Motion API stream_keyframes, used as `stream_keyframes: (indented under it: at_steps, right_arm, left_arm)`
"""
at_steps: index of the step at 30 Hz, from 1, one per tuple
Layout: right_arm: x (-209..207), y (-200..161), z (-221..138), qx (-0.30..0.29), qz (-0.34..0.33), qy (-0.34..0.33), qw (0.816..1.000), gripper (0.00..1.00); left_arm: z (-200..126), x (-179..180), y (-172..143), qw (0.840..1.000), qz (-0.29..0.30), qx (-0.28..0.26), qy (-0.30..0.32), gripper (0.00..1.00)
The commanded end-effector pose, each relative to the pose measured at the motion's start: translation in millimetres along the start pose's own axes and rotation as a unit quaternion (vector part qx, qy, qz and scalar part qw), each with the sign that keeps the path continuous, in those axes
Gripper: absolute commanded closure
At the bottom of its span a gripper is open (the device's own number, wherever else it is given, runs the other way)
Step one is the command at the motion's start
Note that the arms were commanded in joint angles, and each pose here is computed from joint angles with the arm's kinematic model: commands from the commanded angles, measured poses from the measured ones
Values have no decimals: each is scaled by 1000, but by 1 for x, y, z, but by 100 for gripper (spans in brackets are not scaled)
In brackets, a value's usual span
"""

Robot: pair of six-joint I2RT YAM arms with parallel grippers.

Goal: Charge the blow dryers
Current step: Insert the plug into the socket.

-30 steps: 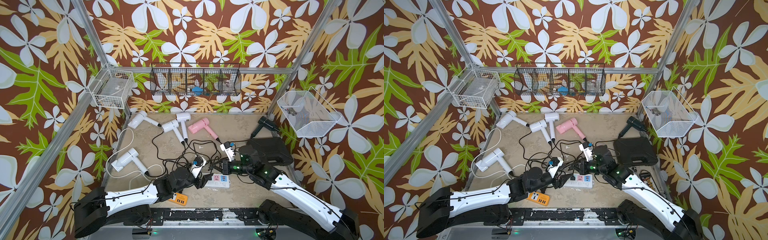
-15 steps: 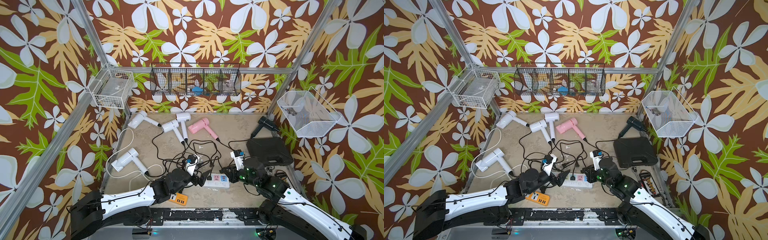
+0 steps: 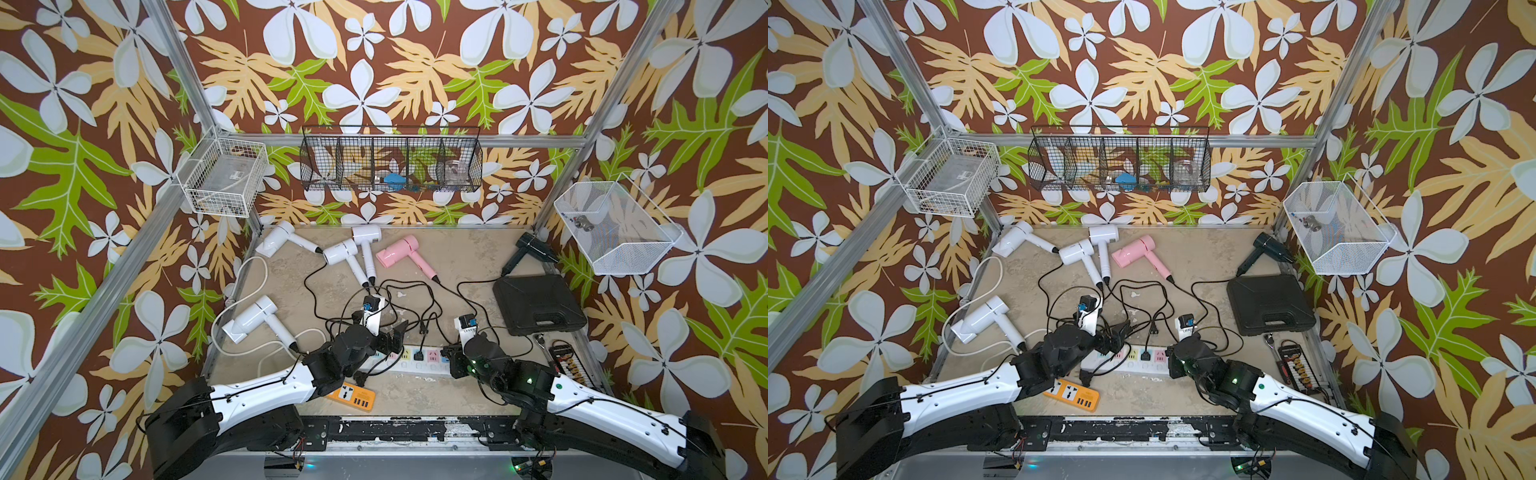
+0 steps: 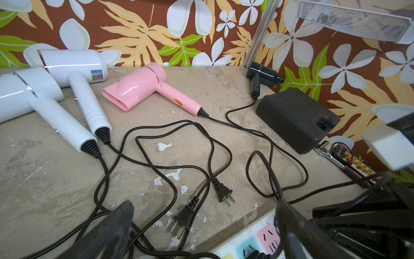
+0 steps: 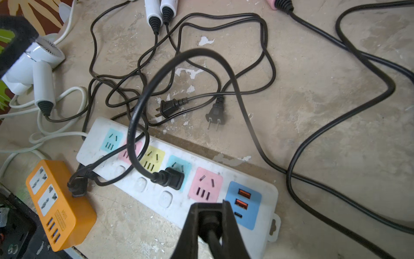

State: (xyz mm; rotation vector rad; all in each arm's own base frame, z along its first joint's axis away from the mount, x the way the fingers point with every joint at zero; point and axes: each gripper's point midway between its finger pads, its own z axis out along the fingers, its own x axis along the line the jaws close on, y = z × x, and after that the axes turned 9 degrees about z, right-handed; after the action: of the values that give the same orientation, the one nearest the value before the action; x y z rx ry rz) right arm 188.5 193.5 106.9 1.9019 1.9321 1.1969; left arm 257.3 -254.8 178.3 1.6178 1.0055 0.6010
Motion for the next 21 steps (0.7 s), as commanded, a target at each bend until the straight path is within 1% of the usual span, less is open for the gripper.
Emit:
stream_keyframes:
  at_steps: [1, 11, 21]
  right_arm:
    - [-1, 6, 4, -29, 27, -14, 999, 100]
    - [12, -8, 16, -21, 27, -25, 999, 100]
    - [13, -14, 26, -14, 19, -51, 998, 100]
  left_arm:
    - [4, 7, -2, 1000, -21, 10, 10, 0]
    - [6, 15, -5, 999, -28, 18, 25, 0]
    - [5, 16, -4, 999, -27, 16, 28, 0]
